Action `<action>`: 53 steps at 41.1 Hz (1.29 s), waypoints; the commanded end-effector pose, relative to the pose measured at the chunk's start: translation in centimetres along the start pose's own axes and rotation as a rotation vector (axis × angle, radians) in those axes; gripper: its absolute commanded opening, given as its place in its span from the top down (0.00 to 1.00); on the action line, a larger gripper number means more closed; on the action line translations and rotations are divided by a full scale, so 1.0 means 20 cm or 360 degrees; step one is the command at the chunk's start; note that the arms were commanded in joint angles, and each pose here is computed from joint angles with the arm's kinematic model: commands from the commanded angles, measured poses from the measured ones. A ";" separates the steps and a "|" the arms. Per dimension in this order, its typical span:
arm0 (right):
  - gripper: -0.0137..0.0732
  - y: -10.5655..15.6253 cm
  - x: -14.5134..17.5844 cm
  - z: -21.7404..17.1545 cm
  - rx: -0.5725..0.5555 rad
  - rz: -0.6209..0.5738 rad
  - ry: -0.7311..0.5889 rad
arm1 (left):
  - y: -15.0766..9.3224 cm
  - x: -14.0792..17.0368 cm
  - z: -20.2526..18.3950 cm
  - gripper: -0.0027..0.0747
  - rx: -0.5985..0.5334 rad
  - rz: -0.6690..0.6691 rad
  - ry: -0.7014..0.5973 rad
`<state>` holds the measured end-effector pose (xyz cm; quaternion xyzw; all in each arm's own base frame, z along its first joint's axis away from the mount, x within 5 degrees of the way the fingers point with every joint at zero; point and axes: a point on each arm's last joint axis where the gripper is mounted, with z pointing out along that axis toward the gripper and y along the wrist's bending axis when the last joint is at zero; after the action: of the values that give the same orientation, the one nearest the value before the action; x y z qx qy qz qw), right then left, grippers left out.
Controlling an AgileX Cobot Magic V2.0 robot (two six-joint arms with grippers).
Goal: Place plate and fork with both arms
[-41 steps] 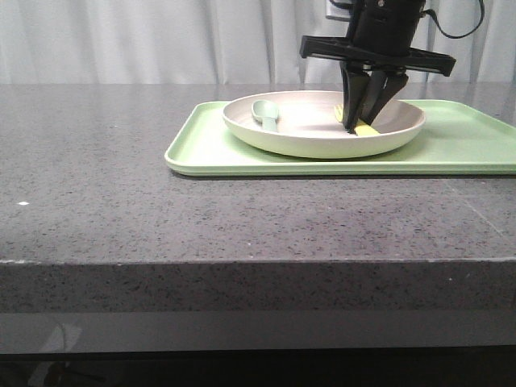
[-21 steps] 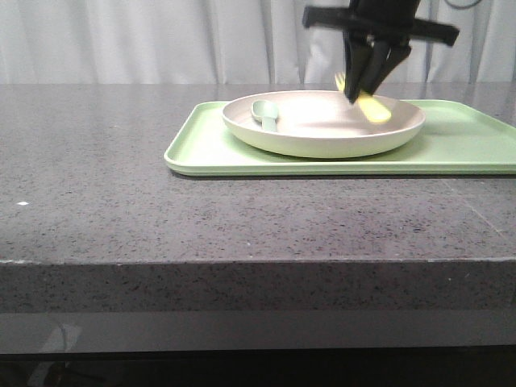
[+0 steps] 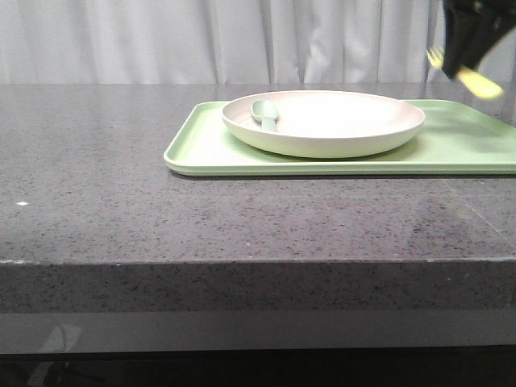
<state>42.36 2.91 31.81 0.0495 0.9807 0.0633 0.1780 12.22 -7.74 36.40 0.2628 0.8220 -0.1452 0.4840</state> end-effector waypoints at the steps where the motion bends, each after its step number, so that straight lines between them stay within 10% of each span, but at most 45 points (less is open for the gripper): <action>1: 0.74 -0.05 0.05 -0.07 0.0021 -0.0038 0.0080 | 0.00 -0.07 -0.03 0.65 -0.0008 -0.0012 -0.0166; 13: 0.72 -0.07 0.03 0.15 0.0035 -0.0041 0.0199 | 0.00 -0.07 -0.03 0.65 -0.0008 -0.0012 -0.0166; 28: 0.46 -0.06 0.03 0.12 0.0031 -0.0049 0.0165 | 0.00 -0.07 -0.03 0.65 -0.0009 -0.0012 -0.0170; 53: 0.46 0.19 0.40 -0.66 -0.0123 -0.0429 -0.0417 | 0.00 -0.07 -0.03 0.65 -0.0009 -0.0012 -0.0170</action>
<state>33.74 5.72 38.69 -0.0510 0.9658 0.0669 0.2453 12.23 -7.74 36.42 0.2625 0.8214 -0.1454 0.4850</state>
